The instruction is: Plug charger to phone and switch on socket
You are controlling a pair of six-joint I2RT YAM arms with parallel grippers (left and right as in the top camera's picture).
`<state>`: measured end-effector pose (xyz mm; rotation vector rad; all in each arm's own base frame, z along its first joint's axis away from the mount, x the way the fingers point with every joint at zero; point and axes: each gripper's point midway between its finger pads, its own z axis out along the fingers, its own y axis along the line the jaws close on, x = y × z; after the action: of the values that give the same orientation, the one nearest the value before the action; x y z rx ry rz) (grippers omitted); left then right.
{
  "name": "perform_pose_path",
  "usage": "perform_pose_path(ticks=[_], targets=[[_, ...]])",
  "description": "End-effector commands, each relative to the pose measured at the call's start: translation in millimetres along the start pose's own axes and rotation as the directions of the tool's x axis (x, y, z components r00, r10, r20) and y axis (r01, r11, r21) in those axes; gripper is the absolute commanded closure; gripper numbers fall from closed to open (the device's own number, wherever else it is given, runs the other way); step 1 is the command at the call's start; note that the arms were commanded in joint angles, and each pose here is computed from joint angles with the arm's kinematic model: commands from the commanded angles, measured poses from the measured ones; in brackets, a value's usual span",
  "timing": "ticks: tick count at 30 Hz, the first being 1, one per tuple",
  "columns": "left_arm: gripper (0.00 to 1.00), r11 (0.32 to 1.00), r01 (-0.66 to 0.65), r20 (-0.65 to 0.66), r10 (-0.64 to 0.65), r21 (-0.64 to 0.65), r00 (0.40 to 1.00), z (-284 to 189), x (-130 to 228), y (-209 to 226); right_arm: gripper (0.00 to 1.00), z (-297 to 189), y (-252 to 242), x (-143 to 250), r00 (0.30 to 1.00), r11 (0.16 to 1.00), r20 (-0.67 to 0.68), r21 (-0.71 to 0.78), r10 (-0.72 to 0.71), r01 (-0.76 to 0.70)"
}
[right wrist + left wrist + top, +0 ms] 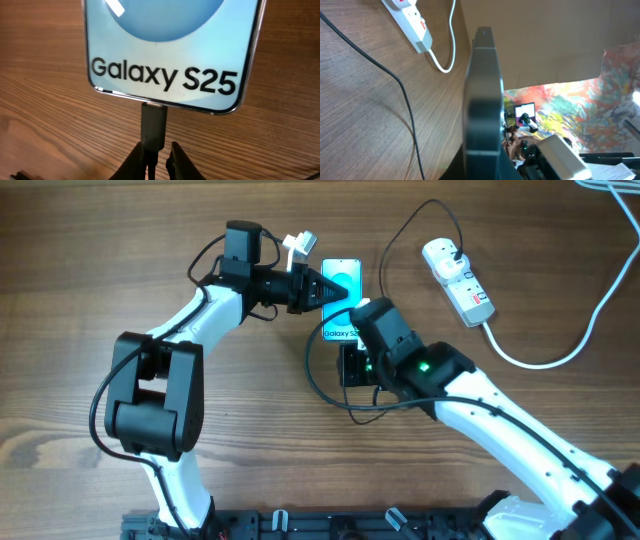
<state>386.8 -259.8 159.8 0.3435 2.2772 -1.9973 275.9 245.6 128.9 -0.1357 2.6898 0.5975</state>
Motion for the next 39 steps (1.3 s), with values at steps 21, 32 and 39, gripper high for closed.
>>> perform_pose_path(ticks=[21,32,39], targets=[[0.96,0.999,-0.033,-0.016,0.033,0.031,0.999,-1,1,-16,0.91,-2,12,-17,0.999,1.0,0.051,-0.027,-0.014,0.015],[0.96,0.999,-0.017,-0.018,0.018,0.029,1.0,-1,3,-15,0.87,-6,12,-28,0.996,1.0,0.092,-0.009,-0.021,0.022],[0.96,1.0,-0.015,0.001,0.015,0.005,1.0,-3,-1,-10,0.51,-17,18,-32,0.996,0.999,0.082,-0.01,-0.039,0.04]])
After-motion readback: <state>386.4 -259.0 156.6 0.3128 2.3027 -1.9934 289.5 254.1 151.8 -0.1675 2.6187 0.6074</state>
